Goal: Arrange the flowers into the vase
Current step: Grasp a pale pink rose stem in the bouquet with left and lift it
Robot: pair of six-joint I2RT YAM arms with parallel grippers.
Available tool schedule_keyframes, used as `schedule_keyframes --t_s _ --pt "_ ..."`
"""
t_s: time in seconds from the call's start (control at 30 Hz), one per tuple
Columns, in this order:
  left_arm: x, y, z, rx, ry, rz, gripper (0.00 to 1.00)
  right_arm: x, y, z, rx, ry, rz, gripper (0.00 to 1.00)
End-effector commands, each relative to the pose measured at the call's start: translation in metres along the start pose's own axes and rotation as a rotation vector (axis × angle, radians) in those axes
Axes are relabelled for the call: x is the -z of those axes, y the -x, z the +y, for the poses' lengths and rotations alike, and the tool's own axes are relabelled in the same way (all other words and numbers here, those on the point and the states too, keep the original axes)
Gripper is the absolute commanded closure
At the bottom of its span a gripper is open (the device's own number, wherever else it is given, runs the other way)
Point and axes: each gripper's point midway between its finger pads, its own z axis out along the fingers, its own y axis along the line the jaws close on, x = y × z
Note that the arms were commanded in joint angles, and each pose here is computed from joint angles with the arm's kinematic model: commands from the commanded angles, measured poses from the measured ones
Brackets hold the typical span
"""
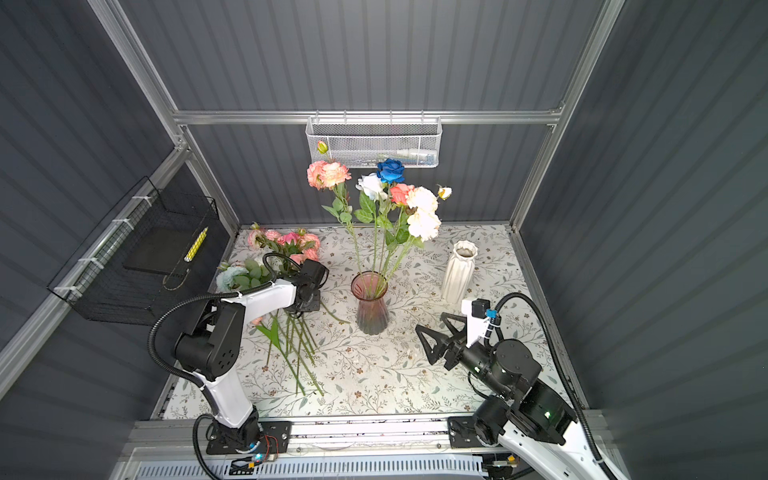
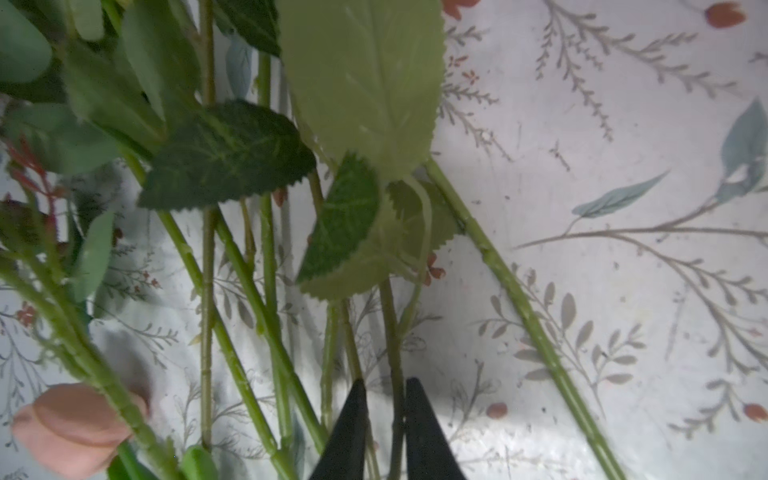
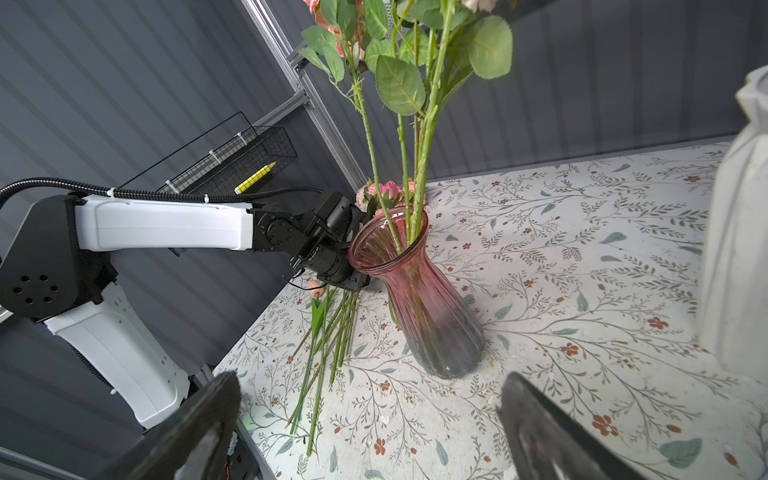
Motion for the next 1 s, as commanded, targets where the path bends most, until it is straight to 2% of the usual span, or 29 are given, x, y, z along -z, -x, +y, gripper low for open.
schedule_keyframes --t_s 0.0,0.1,0.23,0.47,0.57,0.77,0.97 --pt "-0.007 -0.007 -0.003 -0.007 -0.002 0.028 0.87 0.006 0.013 0.007 0.014 0.018 -0.036 0.01" --pt "-0.007 -0.007 -0.003 -0.005 0.002 0.026 0.88 0.007 0.013 0.006 0.013 0.016 -0.037 0.01" --pt "0.006 0.000 0.002 0.019 -0.006 -0.008 0.96 0.007 0.013 0.006 0.014 0.017 -0.037 0.01" --pt "0.068 0.028 0.020 0.107 -0.057 -0.153 1.00 0.005 0.014 0.008 0.012 0.020 -0.036 0.01" --pt "0.111 0.042 0.033 0.165 -0.101 -0.252 1.00 0.005 0.017 0.010 0.012 0.025 -0.040 0.01" --pt "0.220 0.067 0.054 0.238 -0.215 -0.520 1.00 0.006 0.021 0.012 0.014 0.029 -0.046 0.01" --pt "0.357 0.084 0.055 0.276 -0.470 -0.846 1.00 0.007 0.028 0.015 0.021 0.030 -0.054 0.01"
